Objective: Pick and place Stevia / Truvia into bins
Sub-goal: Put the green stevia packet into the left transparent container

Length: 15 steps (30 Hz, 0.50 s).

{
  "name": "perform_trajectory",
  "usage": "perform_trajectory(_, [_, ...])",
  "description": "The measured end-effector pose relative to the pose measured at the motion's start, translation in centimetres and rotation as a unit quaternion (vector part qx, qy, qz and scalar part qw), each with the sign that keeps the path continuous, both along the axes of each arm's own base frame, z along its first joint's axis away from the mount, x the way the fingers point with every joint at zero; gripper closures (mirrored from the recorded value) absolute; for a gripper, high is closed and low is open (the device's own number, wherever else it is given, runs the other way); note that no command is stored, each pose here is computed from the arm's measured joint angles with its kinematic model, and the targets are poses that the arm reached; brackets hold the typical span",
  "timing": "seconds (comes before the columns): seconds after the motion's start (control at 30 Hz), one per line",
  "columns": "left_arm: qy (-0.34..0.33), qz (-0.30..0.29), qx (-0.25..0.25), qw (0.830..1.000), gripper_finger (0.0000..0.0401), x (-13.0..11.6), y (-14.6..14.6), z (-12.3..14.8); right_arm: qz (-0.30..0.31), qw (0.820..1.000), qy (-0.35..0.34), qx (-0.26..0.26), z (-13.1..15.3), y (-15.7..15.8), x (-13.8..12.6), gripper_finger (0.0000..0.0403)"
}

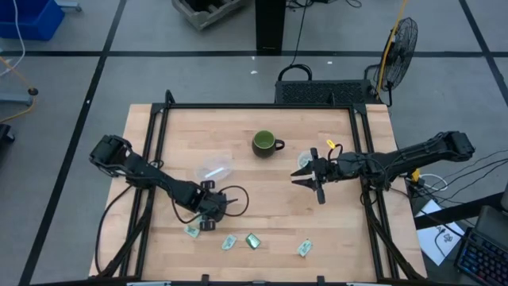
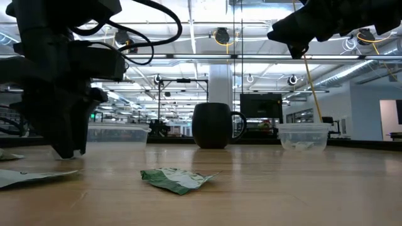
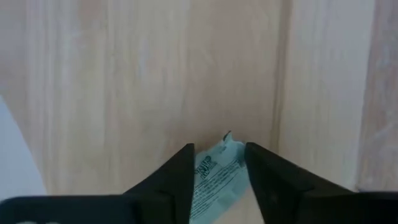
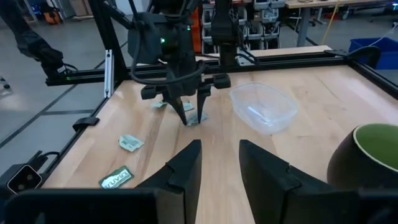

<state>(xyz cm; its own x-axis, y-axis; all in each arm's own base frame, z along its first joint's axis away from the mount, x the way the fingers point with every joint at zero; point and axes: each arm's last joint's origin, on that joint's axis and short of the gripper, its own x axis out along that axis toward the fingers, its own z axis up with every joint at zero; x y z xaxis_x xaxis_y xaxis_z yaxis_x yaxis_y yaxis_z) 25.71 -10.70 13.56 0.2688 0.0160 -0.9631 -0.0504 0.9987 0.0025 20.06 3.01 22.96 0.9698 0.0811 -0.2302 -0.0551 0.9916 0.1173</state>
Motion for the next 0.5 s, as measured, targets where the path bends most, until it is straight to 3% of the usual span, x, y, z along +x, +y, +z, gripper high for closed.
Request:
perform_trajectory(0.23, [-0.01,-0.021,0.004,1.0,0.0381,-0.1,0.1,0.3,0.0,1.0,-0.006,0.001,0.1,0.0,0.0,0.0303])
perform_trajectory(0.5, [-0.036,-0.004,0.024,0.999,0.0373,0.5,0.2,1.3,-0.001,1.0,-0.026,0.004,0.5,0.0,0.1,0.0303])
